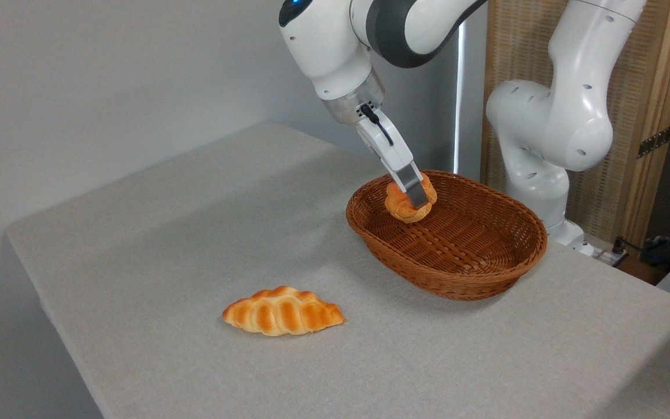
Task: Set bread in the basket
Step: 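Lower the bun into the basket and open the gripper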
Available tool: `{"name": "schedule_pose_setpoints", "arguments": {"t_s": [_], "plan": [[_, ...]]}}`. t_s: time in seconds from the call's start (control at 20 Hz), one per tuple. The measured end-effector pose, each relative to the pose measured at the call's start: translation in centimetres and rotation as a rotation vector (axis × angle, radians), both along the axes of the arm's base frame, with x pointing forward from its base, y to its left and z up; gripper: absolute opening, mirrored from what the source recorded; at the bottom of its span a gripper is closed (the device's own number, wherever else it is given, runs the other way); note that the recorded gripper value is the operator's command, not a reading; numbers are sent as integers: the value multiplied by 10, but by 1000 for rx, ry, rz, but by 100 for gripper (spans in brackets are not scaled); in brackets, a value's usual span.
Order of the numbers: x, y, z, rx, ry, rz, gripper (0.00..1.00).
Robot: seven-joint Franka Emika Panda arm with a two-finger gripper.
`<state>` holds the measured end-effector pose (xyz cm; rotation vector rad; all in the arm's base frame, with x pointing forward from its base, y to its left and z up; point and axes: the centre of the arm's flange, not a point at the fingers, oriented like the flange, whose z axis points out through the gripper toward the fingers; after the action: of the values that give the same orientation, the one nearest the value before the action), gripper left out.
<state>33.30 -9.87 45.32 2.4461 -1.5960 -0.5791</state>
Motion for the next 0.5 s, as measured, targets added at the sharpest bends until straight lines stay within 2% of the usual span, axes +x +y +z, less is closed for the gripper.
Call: {"name": "schedule_pose_setpoints", "arguments": {"t_s": [0.5], "plan": [[-2,-11,0,13,-9,-27,100]]}}
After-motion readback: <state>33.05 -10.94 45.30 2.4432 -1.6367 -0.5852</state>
